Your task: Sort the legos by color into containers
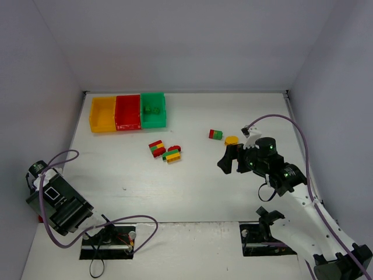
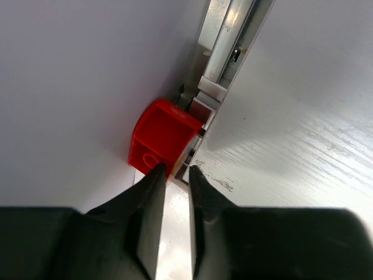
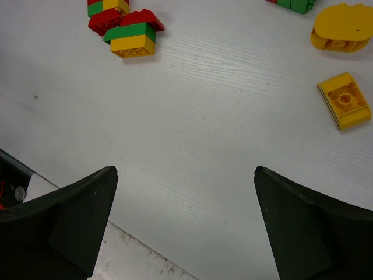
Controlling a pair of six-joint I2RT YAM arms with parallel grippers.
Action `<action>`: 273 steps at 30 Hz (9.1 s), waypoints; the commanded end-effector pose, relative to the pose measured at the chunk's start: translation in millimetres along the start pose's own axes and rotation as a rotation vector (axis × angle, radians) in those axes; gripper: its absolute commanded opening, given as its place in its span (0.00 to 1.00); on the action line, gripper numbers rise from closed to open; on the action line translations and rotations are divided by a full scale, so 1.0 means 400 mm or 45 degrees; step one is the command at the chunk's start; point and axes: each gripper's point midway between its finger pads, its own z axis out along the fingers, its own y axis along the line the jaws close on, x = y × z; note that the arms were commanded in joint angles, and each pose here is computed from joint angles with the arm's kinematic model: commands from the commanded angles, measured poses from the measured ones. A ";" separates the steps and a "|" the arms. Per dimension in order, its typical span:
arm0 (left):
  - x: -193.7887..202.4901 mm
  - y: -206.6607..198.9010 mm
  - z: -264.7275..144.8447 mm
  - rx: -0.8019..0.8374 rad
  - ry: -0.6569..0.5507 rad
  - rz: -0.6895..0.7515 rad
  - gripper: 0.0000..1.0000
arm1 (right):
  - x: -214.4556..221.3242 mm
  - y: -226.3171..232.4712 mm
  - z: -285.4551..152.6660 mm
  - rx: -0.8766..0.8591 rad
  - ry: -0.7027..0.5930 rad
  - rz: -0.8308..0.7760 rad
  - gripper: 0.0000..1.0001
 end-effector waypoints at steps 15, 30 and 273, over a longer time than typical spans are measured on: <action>-0.013 0.016 -0.015 -0.001 -0.034 0.019 0.00 | -0.053 0.012 -0.001 -0.008 -0.078 -0.035 1.00; -0.130 0.070 -0.219 0.038 -0.296 -0.066 0.00 | -0.096 0.037 -0.050 -0.055 -0.243 -0.099 1.00; -0.332 -0.062 -0.054 0.148 -0.362 0.081 0.30 | -0.014 0.054 0.007 -0.140 -0.049 -0.018 1.00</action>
